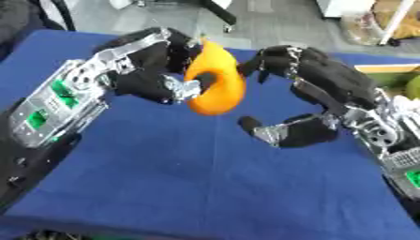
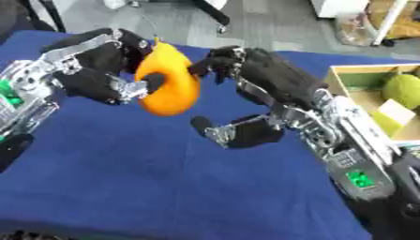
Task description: Pick up the objects with one hand, pass them to the other hand, and then place them into the box on the other side of the table.
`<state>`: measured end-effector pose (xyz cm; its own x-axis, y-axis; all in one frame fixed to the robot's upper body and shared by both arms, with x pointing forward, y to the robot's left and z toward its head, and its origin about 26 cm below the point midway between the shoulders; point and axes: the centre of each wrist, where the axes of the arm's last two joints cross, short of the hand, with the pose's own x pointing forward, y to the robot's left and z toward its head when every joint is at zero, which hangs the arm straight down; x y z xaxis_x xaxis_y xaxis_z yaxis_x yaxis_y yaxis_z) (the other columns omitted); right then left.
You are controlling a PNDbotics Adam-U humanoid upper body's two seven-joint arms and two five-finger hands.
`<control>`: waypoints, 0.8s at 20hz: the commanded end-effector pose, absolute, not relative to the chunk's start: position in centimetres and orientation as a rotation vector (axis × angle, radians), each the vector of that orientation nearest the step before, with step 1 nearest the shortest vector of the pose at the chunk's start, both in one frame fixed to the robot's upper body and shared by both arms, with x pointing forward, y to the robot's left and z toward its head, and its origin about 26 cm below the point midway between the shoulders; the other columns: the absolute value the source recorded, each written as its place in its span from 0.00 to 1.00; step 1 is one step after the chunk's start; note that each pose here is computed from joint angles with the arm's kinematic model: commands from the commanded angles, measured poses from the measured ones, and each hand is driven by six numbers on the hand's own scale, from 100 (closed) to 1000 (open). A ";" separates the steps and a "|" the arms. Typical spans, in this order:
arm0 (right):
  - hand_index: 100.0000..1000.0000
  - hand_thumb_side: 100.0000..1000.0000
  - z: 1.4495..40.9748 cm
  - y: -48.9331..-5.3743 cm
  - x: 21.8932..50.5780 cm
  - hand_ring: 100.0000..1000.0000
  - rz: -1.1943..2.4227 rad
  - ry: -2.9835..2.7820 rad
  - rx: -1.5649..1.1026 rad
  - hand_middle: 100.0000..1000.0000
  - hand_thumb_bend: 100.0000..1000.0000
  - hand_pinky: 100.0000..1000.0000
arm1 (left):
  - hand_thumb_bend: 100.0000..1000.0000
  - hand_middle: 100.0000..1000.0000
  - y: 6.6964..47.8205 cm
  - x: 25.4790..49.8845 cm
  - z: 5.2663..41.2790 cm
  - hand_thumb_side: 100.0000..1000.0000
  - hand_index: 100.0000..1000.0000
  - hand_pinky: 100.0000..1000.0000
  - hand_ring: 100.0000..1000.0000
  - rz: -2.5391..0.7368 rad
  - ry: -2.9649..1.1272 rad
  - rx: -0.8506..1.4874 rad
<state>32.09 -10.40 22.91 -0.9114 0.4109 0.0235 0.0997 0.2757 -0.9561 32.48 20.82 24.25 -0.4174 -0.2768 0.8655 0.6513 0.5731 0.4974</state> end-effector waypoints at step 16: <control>0.35 0.00 22.2 -9.4 32.9 0.45 1.148 -2.441 -0.669 0.45 0.00 0.53 | 0.12 0.33 19.9 31.8 25.4 0.01 0.40 0.55 0.38 -1.055 -1.739 -0.339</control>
